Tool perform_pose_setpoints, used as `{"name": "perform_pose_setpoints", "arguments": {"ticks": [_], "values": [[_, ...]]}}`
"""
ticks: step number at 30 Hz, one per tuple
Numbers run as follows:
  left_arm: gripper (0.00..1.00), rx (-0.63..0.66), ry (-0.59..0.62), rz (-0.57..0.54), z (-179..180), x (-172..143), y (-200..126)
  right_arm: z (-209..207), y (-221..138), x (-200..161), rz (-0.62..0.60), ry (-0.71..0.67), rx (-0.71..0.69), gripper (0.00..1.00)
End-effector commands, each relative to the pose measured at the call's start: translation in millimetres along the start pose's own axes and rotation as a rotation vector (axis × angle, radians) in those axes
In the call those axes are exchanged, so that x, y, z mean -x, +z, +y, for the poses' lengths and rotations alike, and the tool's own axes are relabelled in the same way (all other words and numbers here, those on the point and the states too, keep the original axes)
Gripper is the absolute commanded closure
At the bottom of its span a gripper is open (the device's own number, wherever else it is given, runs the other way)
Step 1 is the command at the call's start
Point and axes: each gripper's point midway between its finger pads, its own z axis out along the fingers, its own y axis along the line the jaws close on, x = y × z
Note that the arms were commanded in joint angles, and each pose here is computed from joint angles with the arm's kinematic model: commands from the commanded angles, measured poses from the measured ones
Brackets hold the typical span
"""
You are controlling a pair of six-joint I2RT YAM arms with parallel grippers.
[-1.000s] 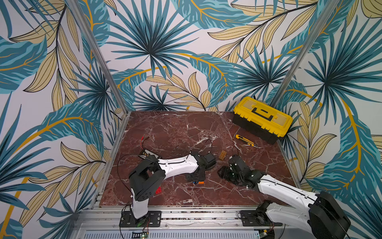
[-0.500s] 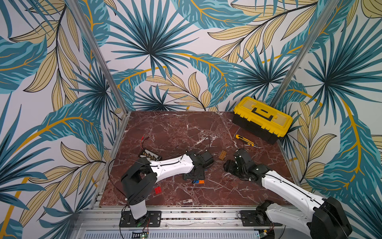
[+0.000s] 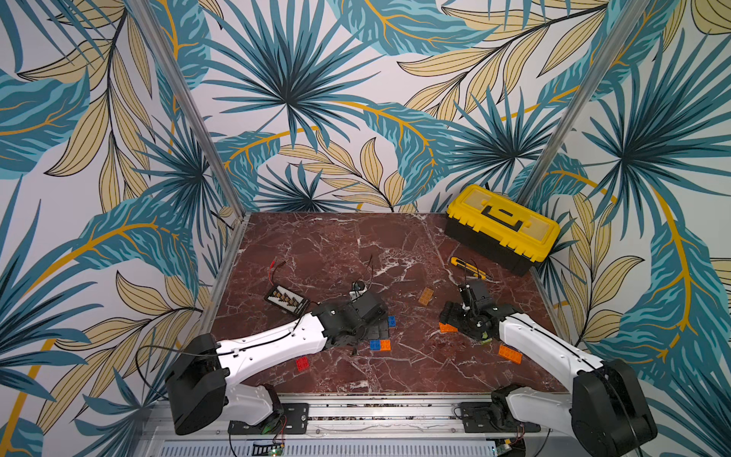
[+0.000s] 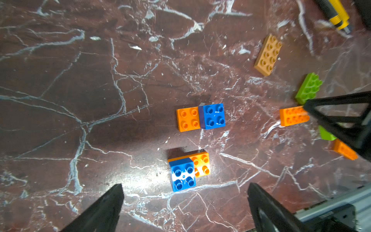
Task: Assemble the number 5 with lego
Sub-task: Pick up the lego brick from the center of the board.
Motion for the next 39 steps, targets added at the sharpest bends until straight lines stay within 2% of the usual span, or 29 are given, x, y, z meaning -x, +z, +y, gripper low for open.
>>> {"name": "perform_pose_setpoints", "arguments": {"ticks": [1, 11, 16, 20, 23, 27, 33, 39], "values": [[0.0, -0.018, -0.017, -0.143, 6.7, 21.2, -8.8, 2.1, 3.7, -2.7, 0.048, -0.067, -0.004, 0.11], [0.0, -0.035, -0.121, -0.327, 33.1, 34.9, -17.0, 12.7, 15.0, -7.8, 0.128, -0.136, 0.021, 0.11], [0.0, -0.118, -0.195, -0.441, 42.5, 37.9, -14.9, 17.7, 22.1, -24.2, 0.215, -0.123, 0.05, 0.14], [0.0, -0.169, -0.248, -0.508, 49.8, 40.3, -18.8, 23.8, 18.2, -34.7, 0.227, -0.192, 0.045, 0.17], [0.0, -0.187, -0.246, -0.507, 49.1, 38.9, -20.4, 6.3, 12.1, -27.0, 0.171, -0.226, -0.105, 0.15], [0.01, -0.169, -0.282, -0.486, 56.6, 34.9, -18.8, -6.8, 1.4, -13.4, 0.124, -0.253, -0.262, 0.06], [0.0, -0.312, -0.282, -0.466, 45.5, 33.9, -18.3, 12.7, 6.6, -14.2, 0.114, -0.171, -0.195, 0.01], [0.0, -0.262, -0.176, -0.393, 32.0, 35.0, -17.1, 29.6, 15.1, -17.8, 0.089, -0.036, -0.129, 0.01]]}}
